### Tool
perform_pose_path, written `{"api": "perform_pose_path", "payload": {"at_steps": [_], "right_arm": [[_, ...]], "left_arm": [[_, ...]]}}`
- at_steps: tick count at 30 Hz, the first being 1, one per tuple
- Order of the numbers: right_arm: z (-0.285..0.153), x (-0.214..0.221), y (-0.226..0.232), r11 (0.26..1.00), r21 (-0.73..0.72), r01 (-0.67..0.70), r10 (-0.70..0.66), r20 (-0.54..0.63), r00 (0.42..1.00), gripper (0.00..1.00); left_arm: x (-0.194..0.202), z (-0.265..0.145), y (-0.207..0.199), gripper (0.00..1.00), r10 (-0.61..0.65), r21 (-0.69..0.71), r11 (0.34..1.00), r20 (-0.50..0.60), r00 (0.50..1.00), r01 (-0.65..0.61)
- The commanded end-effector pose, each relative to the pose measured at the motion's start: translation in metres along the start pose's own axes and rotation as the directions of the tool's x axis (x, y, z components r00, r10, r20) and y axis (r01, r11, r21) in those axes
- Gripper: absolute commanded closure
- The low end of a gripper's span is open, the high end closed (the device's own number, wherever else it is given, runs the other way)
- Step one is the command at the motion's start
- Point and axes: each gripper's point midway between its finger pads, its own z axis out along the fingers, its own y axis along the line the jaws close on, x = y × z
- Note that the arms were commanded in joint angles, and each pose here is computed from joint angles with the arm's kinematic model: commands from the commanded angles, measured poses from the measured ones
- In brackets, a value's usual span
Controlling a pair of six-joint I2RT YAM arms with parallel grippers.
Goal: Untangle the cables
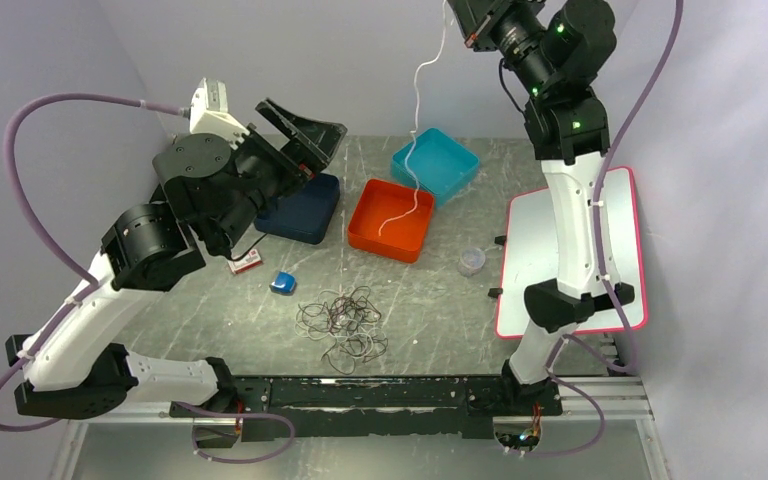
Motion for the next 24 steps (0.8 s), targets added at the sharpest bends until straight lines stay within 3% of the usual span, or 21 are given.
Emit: {"api": "perform_pose_path", "payload": {"at_steps": [1,6,13,24], "right_arm": [[0.004,-0.022,0.007,0.996,-0.079,-0.039,0.045,0.069,0.997,1.0],[0.014,0.0,-0.002,0.995,-0.081,-0.059,0.06,0.019,0.998,1.0],[0.025,0.064,-0.027,0.996,-0.04,-0.082,0.077,-0.119,0.99,1.0],[0.011,0.13,-0.035,0.995,-0.021,-0.094,0.086,-0.254,0.963,1.0]], "left_arm": [[-0.016,-0.004,-0.012,0.01,-0.019,0.038,0.999,0.041,0.999,0.017],[-0.021,-0.005,-0.017,0.01,-0.019,0.053,0.998,0.056,0.998,0.016],[-0.025,-0.007,-0.018,0.01,-0.013,0.081,0.997,0.079,0.997,0.007],[-0.023,-0.004,-0.022,0.01,-0.006,0.101,0.995,0.08,0.997,-0.002]]}}
